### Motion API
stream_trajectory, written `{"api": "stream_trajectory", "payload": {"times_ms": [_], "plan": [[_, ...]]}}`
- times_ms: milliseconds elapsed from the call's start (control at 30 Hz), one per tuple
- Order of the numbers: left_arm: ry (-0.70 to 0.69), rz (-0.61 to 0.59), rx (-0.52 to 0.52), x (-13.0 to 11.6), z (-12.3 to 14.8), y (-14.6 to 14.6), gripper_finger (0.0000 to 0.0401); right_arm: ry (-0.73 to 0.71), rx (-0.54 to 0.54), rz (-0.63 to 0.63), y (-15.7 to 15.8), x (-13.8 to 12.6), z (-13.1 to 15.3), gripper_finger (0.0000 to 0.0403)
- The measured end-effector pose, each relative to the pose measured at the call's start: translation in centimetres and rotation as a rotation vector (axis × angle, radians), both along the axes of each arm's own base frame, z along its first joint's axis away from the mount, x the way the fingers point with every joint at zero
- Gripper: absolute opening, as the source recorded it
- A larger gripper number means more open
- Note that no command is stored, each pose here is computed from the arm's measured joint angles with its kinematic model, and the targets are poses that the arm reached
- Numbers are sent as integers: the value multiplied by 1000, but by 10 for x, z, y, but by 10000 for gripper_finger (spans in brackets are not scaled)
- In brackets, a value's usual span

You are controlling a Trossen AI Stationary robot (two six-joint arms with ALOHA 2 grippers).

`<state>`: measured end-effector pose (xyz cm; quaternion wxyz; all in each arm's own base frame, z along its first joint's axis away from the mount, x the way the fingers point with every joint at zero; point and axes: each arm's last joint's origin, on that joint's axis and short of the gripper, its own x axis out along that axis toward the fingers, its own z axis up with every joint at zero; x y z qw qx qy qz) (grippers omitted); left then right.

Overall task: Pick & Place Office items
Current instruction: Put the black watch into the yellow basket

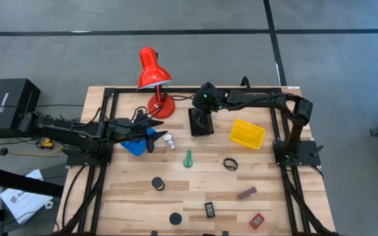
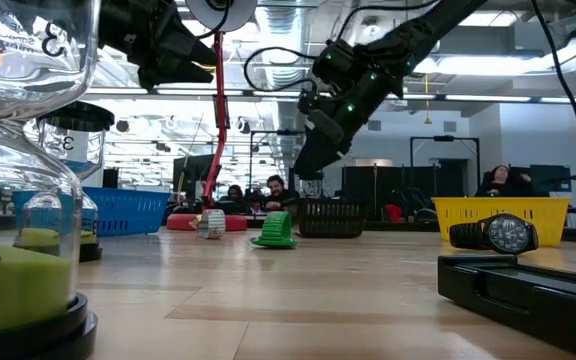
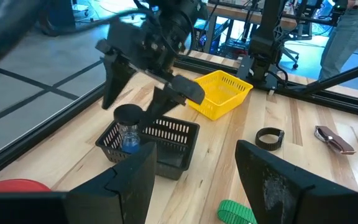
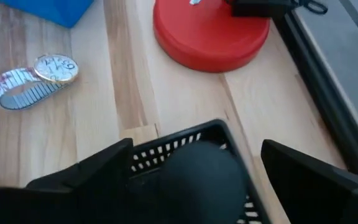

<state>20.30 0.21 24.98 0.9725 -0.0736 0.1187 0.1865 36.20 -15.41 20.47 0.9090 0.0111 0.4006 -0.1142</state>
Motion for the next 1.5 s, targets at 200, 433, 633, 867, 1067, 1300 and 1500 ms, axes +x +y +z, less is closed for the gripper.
{"api": "stream_trajectory", "payload": {"times_ms": [200, 433, 633, 867, 1067, 1300, 1500], "plan": [[0, 0, 0, 0, 0, 0, 214, 90, -8, 53, 2, 4, 27, 333], [0, 0, 0, 0, 0, 0, 214, 194, 42, 53, 4, 0, 66, 328], [0, 0, 0, 0, 0, 0, 214, 288, 88, 57, 11, -9, 99, 328], [0, 1, -2, 0, 0, 0, 214, 406, 137, 115, 44, -22, 117, 328], [0, 0, -2, 0, 0, 0, 214, 483, 201, 111, 85, -31, 123, 328], [-3, 1, -9, 0, 0, 0, 214, 555, 204, 211, 145, -45, 110, 328], [-3, 1, -9, 0, 0, 0, 214, 513, 195, 280, 184, -62, 87, 328]]}}
